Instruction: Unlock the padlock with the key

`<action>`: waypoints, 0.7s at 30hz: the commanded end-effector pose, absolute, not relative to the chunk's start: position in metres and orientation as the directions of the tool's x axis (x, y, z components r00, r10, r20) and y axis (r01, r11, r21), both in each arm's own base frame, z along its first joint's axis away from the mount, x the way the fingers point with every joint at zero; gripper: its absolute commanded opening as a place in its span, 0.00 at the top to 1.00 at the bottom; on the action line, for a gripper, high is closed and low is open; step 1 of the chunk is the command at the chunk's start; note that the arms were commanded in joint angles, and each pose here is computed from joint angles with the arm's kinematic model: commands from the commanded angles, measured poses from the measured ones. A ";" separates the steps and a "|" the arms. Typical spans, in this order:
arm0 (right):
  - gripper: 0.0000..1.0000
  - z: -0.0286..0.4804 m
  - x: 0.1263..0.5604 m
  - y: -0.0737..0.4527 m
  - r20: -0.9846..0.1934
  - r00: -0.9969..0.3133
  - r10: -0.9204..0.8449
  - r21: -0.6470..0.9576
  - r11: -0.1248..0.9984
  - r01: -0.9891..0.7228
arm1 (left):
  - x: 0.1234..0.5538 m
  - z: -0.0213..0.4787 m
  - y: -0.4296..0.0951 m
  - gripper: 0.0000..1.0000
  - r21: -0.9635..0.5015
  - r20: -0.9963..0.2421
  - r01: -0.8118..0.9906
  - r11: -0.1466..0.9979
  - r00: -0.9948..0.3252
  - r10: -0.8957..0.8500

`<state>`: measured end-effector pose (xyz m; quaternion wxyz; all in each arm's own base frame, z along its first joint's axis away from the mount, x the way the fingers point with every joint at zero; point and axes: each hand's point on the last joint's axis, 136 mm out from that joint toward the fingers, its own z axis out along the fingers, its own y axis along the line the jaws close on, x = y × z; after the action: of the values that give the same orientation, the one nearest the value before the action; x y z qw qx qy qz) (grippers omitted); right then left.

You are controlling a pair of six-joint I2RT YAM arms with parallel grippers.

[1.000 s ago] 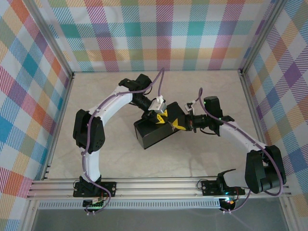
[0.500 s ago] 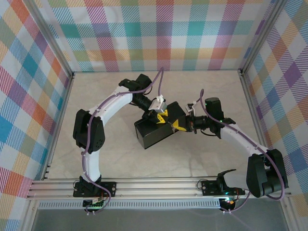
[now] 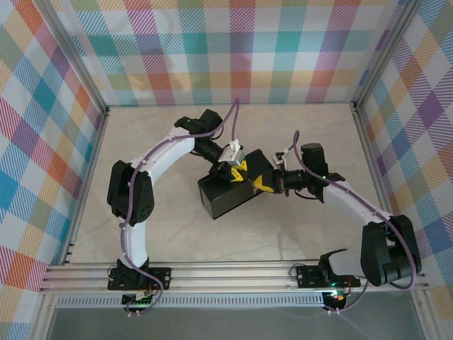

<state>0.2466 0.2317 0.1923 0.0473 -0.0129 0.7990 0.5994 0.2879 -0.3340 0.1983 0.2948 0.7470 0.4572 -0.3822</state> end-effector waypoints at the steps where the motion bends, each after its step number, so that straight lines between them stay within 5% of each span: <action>1: 1.00 0.200 0.249 0.227 -0.121 -0.992 0.032 0.959 0.261 -0.109 | 0.287 0.176 -0.328 0.70 0.031 -0.822 0.916 -0.401 0.252 0.511; 21: 1.00 0.204 0.250 0.231 -0.123 -0.992 0.009 0.968 0.223 -0.118 | 0.287 0.180 -0.330 0.71 0.028 -0.831 0.915 -0.402 0.245 0.500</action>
<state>0.2527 0.2254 0.1977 0.0568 -0.0142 0.7902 0.6100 0.2875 -0.3342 0.1989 0.2946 0.7455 0.4578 -0.3845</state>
